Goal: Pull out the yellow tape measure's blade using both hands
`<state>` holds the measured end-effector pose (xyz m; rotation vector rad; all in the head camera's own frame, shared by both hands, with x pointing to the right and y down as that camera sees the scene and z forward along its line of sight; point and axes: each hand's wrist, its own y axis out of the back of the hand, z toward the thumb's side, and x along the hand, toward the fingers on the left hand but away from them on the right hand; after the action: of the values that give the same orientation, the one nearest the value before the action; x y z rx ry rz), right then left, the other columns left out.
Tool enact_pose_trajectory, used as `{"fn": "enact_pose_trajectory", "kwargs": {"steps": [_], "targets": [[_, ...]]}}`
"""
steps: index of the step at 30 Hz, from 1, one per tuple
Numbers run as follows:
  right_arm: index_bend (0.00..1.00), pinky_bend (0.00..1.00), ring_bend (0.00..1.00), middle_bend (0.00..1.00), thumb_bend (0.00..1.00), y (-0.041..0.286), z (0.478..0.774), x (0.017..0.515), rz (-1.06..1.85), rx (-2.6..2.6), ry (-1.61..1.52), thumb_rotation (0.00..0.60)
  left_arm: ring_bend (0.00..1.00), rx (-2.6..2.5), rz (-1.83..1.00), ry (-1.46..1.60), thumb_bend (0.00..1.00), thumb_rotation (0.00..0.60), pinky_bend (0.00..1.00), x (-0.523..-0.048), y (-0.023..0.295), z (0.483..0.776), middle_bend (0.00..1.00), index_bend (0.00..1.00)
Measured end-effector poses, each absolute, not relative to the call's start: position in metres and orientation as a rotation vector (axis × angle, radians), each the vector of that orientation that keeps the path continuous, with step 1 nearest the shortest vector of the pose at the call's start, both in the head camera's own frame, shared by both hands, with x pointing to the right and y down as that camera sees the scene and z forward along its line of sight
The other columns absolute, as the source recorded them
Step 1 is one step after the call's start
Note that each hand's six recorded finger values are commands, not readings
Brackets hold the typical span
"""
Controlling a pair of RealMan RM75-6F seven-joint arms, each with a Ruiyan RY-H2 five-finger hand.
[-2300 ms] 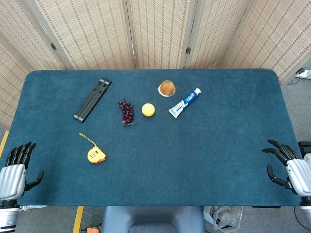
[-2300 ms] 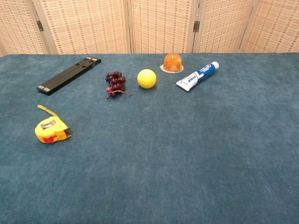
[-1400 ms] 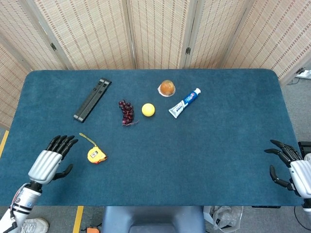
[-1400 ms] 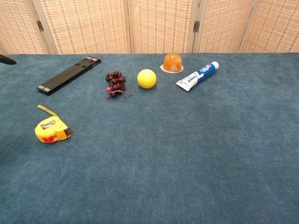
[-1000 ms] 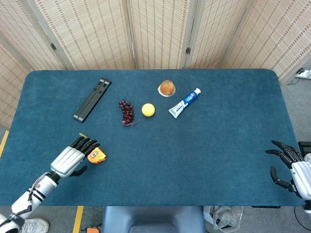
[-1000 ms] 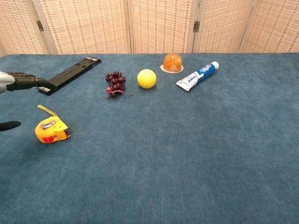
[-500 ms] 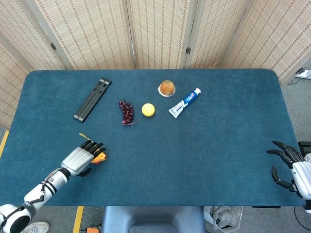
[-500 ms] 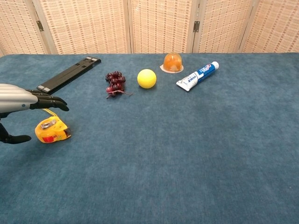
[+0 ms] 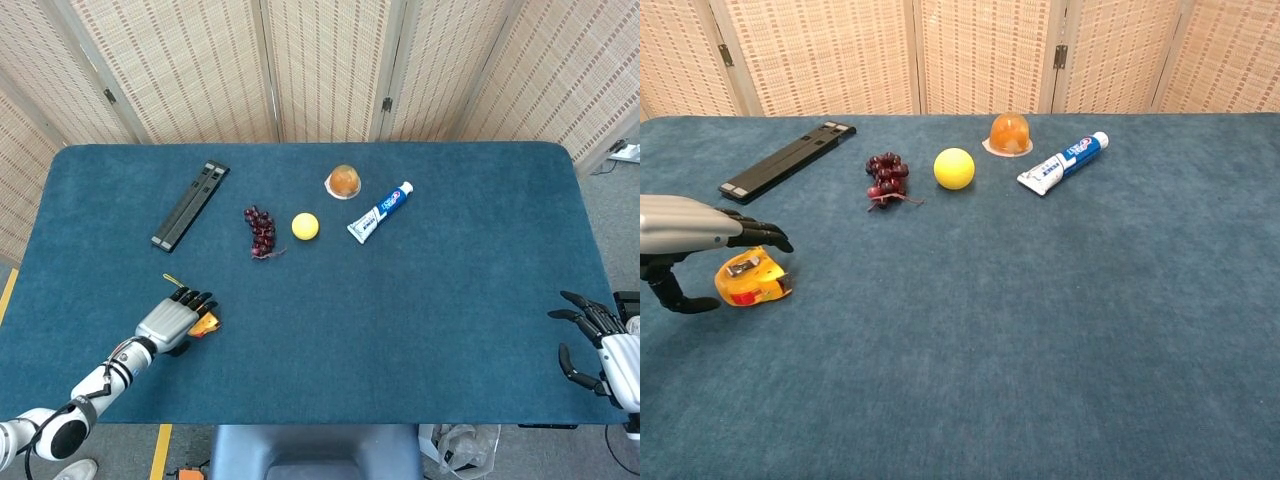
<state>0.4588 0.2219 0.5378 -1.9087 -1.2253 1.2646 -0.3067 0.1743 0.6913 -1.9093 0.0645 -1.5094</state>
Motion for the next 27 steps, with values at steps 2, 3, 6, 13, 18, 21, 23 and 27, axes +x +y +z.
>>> {"fn": "enact_pose_trajectory", "kwargs": {"steps": [2, 3, 6, 13, 18, 21, 23, 27], "targets": [[0.27, 0.12, 0.14, 0.14, 0.61, 0.222, 0.539, 0.458, 1.265, -1.911, -1.220, 0.600, 0.03, -1.902, -1.534, 0.068, 0.43, 0.600, 0.01, -0.310, 0.174, 0.694, 0.08, 0.06], [0.27, 0.12, 0.14, 0.14, 0.61, 0.221, 0.539, 0.457, 1.263, -1.912, -1.218, 0.600, 0.03, -1.898, -1.545, 0.070, 0.43, 0.600, 0.01, -0.311, 0.173, 0.695, 0.09, 0.07], [0.27, 0.12, 0.14, 0.14, 0.61, 0.221, 0.539, 0.456, 1.262, -1.914, -1.216, 0.600, 0.04, -1.877, -1.579, 0.073, 0.43, 0.600, 0.01, -0.318, 0.174, 0.697, 0.10, 0.08], [0.27, 0.12, 0.14, 0.14, 0.61, 0.220, 0.541, 0.454, 1.259, -1.921, -1.209, 0.600, 0.06, -1.851, -1.622, 0.096, 0.43, 0.600, 0.01, -0.328, 0.177, 0.695, 0.13, 0.10], [0.27, 0.12, 0.14, 0.14, 0.61, 0.220, 0.542, 0.453, 1.258, -1.922, -1.210, 0.600, 0.07, -1.855, -1.633, 0.119, 0.43, 0.600, 0.01, -0.331, 0.179, 0.693, 0.13, 0.12], [0.27, 0.12, 0.14, 0.14, 0.61, 0.220, 0.542, 0.453, 1.255, -1.922, -1.210, 0.600, 0.08, -1.865, -1.622, 0.143, 0.43, 0.600, 0.02, -0.328, 0.181, 0.693, 0.13, 0.12], [0.27, 0.12, 0.14, 0.14, 0.61, 0.220, 0.541, 0.454, 1.256, -1.922, -1.212, 0.600, 0.08, -1.867, -1.609, 0.158, 0.43, 0.600, 0.02, -0.325, 0.181, 0.694, 0.13, 0.12], [0.27, 0.12, 0.14, 0.14, 0.61, 0.222, 0.540, 0.455, 1.258, -1.917, -1.218, 0.600, 0.08, -1.867, -1.587, 0.165, 0.43, 0.600, 0.02, -0.319, 0.181, 0.698, 0.13, 0.12]]}}
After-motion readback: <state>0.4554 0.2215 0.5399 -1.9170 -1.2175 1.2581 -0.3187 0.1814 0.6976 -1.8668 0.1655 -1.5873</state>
